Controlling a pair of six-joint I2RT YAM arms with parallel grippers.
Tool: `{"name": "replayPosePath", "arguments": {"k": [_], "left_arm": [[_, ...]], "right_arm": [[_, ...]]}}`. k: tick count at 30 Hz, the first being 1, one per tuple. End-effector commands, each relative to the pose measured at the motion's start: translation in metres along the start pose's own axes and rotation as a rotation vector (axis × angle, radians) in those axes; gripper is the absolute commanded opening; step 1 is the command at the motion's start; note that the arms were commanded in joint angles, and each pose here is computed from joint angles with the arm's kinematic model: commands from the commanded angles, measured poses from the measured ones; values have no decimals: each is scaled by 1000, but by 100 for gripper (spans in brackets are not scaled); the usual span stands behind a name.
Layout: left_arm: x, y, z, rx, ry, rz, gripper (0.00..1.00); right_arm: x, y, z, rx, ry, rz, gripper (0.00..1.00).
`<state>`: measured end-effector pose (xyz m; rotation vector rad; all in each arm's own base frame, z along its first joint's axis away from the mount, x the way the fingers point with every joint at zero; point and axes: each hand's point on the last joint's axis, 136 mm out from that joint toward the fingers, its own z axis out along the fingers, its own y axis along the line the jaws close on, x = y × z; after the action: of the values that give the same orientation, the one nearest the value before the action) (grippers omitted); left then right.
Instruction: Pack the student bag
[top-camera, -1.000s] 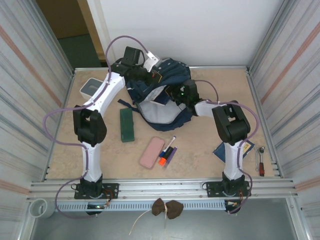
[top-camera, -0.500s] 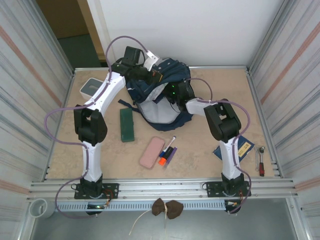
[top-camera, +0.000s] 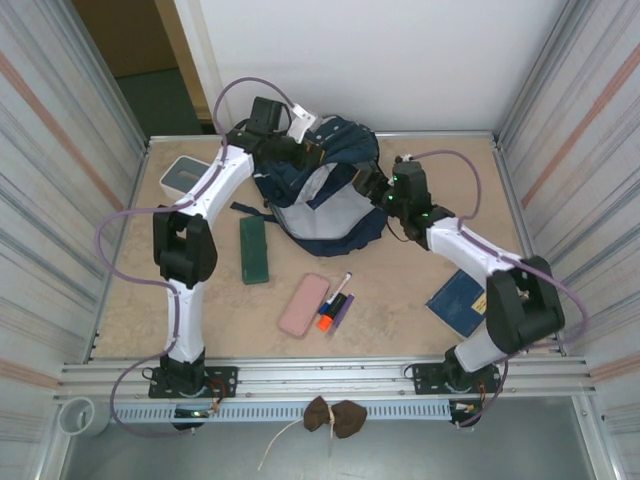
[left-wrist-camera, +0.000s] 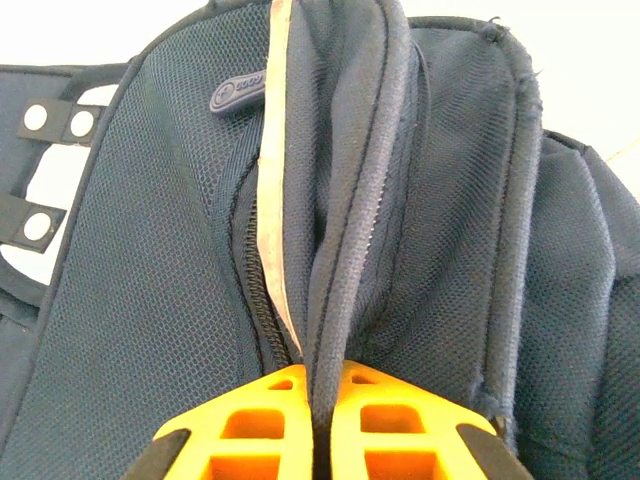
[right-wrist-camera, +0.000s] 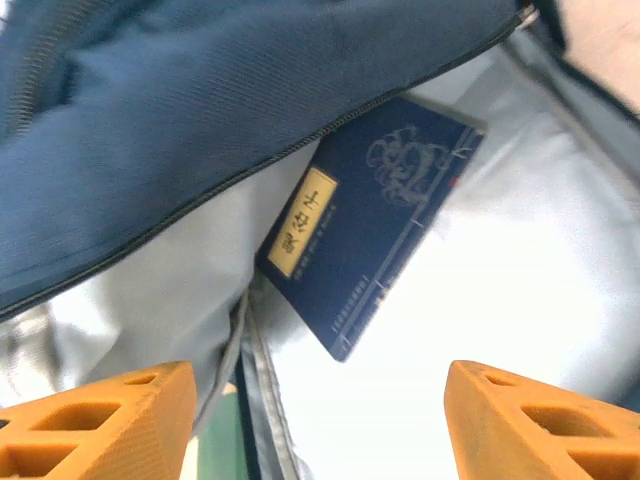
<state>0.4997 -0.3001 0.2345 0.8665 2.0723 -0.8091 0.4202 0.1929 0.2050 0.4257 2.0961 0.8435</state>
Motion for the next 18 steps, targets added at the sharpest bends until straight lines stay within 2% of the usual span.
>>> {"name": "replayPosePath", "arguments": {"k": [1,4,8,13,18], "left_arm": [[-15,4,-1,-27,-67,10,22],[-11,-4,-2,-38,-60,6,39],[-10,-7,-22,-129,-66,-53,53],[32,-2,-55,-282,-84,-290,61],[78,-38,-67,-190,-89,-460,63]], "right_arm": [[21,-44,-34,173,88,-149,66],[27,-65,-59,233,102,-199,67],[34,-84,-84,308,148,-269,69],[55,-102,-100,377,264,-321,74],[54,-148,-127,561,269,-275,92]]}}
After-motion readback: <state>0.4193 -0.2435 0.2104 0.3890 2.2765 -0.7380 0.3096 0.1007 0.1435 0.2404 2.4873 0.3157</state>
